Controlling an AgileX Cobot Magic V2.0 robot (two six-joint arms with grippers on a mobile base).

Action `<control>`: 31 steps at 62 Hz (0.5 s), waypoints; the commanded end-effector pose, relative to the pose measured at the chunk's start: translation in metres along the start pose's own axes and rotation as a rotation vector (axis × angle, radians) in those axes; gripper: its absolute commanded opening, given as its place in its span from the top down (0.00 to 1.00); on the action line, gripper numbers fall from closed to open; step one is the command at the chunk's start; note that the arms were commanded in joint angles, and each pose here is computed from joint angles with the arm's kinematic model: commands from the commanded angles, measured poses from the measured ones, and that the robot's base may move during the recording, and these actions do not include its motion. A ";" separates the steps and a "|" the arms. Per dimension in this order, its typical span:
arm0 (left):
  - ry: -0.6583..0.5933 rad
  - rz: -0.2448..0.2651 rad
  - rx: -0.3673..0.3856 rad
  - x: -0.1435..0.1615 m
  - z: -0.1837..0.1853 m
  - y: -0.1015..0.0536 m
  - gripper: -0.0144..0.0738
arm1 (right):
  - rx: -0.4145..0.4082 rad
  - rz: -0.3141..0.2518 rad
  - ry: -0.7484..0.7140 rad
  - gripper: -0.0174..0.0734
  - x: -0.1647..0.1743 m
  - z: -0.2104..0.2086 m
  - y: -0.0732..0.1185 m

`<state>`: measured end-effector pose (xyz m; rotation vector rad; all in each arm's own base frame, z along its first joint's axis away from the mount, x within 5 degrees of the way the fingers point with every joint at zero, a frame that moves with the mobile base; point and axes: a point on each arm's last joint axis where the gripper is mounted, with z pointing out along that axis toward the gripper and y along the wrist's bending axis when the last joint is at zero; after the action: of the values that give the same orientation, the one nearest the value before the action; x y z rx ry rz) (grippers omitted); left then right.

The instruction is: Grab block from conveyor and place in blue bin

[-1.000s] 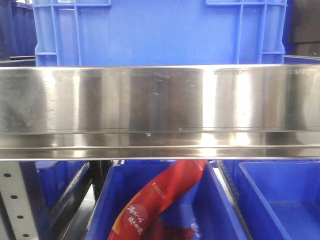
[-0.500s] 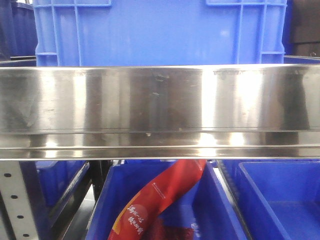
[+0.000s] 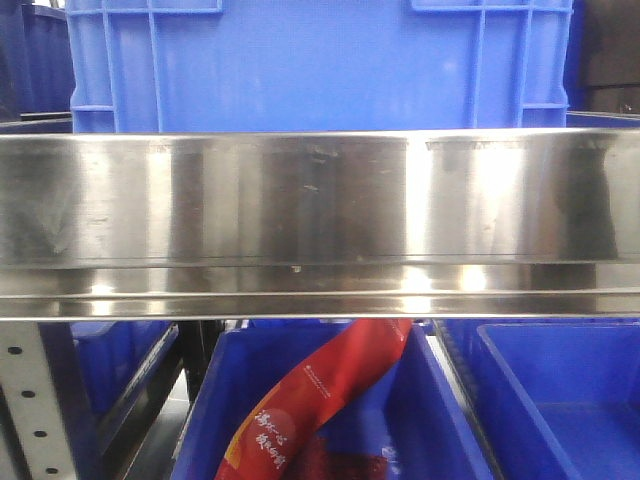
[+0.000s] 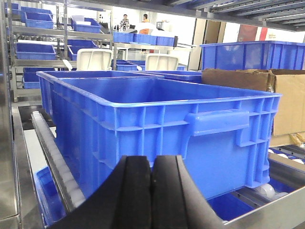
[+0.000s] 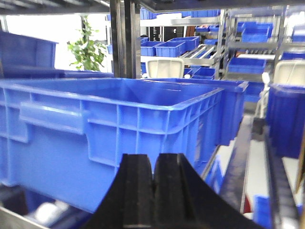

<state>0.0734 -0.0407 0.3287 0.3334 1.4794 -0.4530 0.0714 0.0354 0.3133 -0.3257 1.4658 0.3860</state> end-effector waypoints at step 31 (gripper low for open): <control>-0.025 -0.009 0.000 -0.002 -0.001 0.000 0.96 | 0.299 -0.047 0.021 0.99 0.089 -0.033 -0.019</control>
<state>0.0734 -0.0407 0.3287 0.3334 1.4794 -0.4530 0.0597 0.0115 0.2306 -0.1487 1.5534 0.1509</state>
